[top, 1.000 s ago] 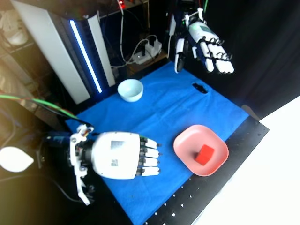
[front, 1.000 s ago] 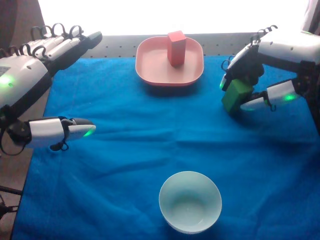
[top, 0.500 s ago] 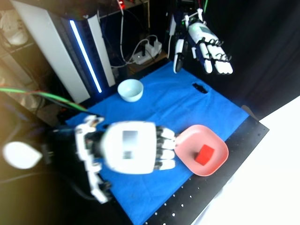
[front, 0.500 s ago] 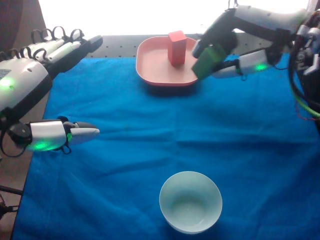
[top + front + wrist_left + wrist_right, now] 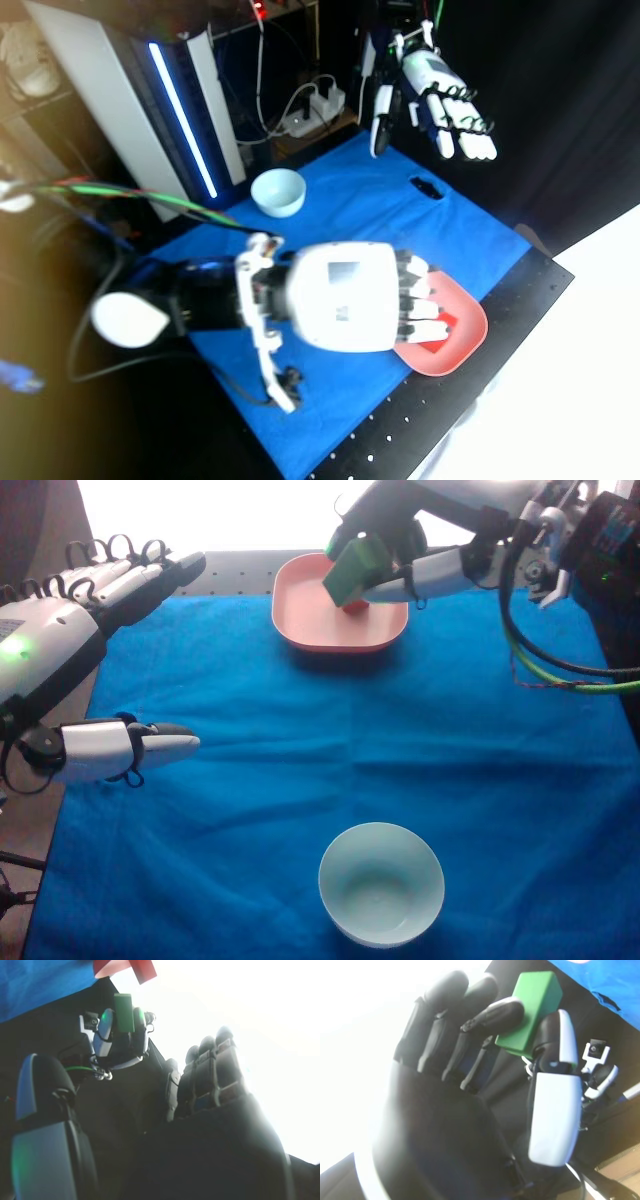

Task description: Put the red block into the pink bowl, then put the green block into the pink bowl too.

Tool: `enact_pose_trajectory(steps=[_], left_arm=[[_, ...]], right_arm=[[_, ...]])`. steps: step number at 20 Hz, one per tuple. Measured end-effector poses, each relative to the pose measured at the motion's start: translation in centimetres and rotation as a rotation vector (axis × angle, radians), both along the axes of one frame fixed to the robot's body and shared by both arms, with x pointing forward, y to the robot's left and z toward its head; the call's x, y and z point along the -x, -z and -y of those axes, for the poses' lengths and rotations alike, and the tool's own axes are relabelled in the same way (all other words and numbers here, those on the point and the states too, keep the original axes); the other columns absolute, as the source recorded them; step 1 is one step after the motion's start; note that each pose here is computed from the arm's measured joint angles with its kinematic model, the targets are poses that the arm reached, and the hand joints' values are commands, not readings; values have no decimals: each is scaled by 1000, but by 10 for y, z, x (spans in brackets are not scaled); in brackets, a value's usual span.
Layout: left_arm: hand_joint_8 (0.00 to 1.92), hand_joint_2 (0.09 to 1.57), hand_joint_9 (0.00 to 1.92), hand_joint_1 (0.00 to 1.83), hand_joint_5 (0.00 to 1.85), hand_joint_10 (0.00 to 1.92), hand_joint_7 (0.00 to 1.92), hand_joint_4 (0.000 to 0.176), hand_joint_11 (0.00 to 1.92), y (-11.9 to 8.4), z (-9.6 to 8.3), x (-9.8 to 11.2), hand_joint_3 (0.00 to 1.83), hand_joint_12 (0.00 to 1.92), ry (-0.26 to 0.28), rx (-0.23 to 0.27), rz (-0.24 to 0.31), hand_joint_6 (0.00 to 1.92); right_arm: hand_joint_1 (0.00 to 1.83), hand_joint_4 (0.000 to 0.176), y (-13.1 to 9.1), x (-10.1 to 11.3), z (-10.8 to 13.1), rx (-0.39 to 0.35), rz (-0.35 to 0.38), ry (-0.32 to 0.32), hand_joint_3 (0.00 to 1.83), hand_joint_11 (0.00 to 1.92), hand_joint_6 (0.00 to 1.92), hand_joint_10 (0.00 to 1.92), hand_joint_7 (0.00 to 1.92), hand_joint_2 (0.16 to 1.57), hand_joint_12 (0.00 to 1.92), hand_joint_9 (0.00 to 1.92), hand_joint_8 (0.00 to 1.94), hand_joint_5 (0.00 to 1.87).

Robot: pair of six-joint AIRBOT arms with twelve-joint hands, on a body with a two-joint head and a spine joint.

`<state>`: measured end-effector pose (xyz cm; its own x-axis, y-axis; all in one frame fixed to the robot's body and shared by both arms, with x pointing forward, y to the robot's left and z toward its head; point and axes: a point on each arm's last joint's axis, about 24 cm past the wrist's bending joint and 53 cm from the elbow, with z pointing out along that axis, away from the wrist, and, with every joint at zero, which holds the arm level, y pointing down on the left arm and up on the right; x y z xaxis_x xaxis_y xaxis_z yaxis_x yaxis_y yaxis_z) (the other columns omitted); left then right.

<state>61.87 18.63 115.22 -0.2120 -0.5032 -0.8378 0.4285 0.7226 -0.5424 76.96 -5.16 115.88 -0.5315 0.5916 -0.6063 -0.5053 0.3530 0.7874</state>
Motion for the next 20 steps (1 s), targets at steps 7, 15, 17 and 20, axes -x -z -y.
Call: enact_pose_trajectory(steps=[7, 15, 17, 20], left_arm=[[0, 959, 0, 909, 77, 0, 0, 70, 0, 1, 1, 0, 6, 0, 2, 9, -4, 3], [0, 951, 0, 948, 89, 0, 0, 78, 0, 1, 2, 0, 0, 0, 4, 17, -8, 5], [0, 939, 0, 934, 94, 0, 0, 91, 0, 2, 1, 0, 0, 0, 4, 17, -10, 6], [0, 936, 0, 910, 88, 0, 0, 93, 0, 5, -1, 2, 0, 0, -3, 24, -24, 2]], right_arm=[[1017, 44, 11, -9, 5, 33, -29, 36, 0, 394, 5, 809, 719, 915, 1388, 535, 144, 787], [1002, 35, 12, 1, -4, 24, -47, 11, 1, 63, 1, 376, 582, 924, 1081, 406, 43, 663], [948, 61, 8, 8, -1, 27, -38, -4, 0, 33, 2, 45, 481, 914, 757, 394, 1, 590], [871, 92, -12, 12, 27, -47, -10, 7, 0, 0, 0, 1, 295, 904, 559, 215, 6, 438]])
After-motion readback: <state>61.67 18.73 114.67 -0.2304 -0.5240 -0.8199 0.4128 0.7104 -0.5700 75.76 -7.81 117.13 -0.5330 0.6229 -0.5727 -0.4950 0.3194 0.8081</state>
